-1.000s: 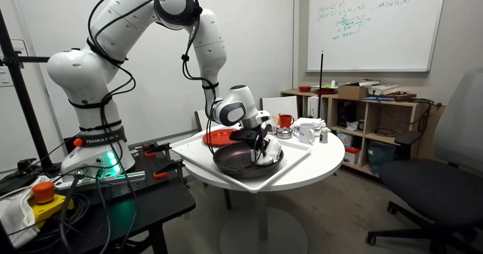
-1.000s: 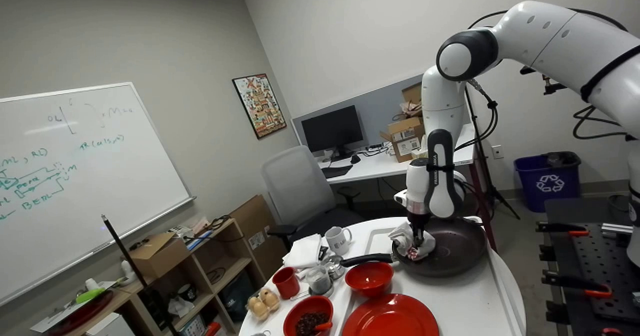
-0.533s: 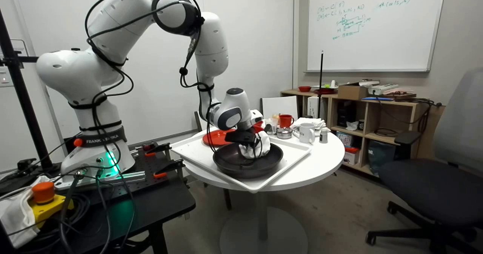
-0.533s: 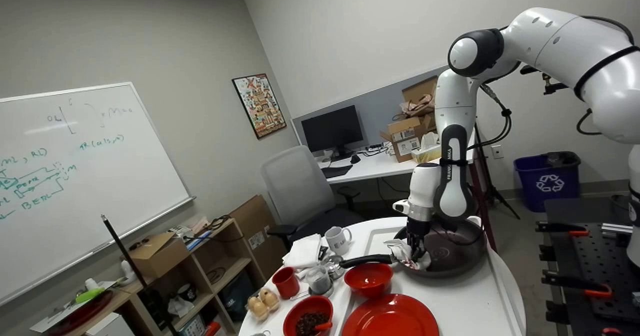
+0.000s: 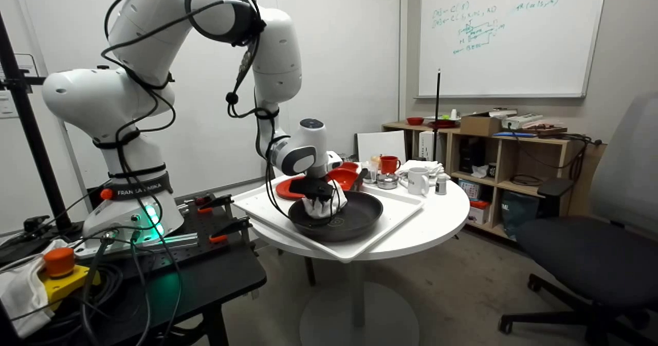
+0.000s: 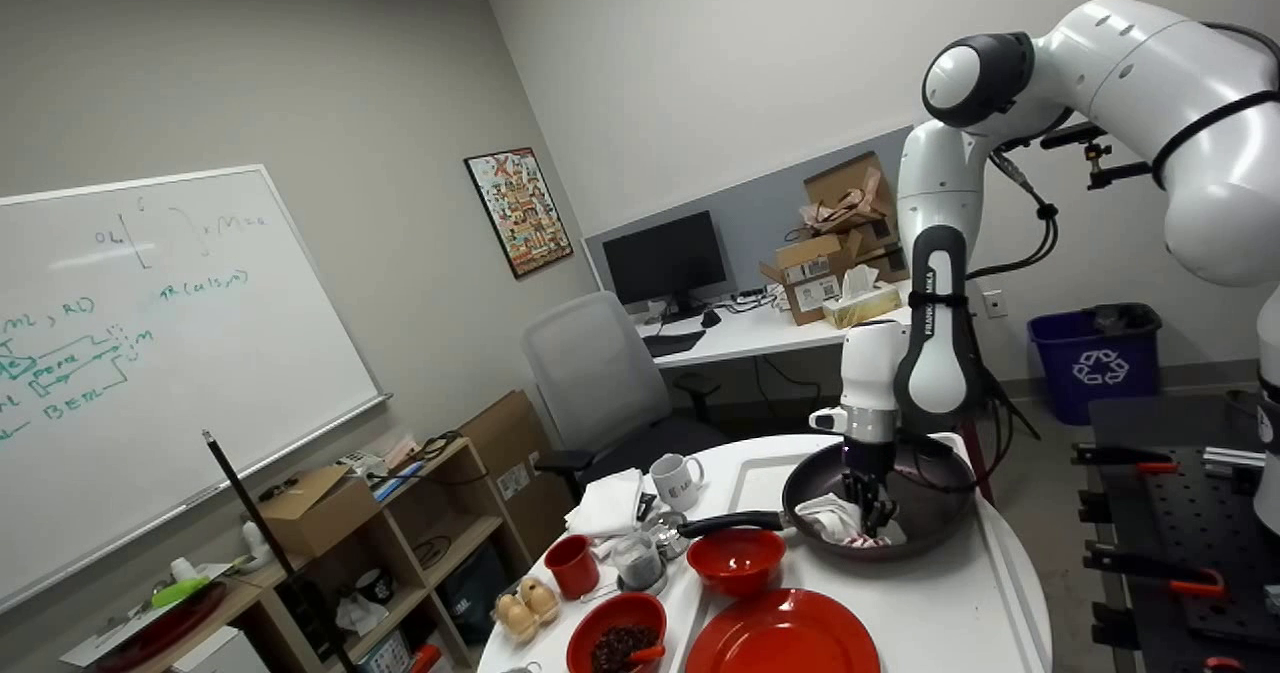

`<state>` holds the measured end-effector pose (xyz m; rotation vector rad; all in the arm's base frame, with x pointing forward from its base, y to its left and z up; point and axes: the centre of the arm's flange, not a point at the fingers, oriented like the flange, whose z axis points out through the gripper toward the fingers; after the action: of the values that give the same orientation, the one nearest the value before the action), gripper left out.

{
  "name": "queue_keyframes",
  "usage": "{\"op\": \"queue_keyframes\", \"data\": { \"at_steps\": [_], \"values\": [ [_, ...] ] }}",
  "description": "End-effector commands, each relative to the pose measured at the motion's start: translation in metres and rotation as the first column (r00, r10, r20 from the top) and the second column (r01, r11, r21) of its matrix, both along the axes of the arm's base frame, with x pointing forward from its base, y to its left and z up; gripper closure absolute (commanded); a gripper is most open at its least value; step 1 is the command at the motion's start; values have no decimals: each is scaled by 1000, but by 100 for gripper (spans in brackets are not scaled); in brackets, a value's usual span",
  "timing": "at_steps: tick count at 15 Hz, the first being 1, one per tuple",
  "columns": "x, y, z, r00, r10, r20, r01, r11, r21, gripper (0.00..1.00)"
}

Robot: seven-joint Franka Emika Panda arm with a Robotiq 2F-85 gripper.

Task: Pick up the white towel, wipe the inside of the pan and put the towel back on the table.

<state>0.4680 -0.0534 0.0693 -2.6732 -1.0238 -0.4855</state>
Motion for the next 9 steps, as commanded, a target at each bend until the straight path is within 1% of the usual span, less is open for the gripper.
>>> {"op": "queue_keyframes", "data": {
  "at_steps": [1,4,7,9],
  "values": [
    [-31,6,40,1000,-16,-15,15,998,-67,91],
    [-43,16,68,1000,-14,10,15,994,-106,91],
    [-56,44,94,998,33,57,-24,989,-148,91],
    [-62,67,103,995,77,56,-66,982,-176,91]
  ]
}}
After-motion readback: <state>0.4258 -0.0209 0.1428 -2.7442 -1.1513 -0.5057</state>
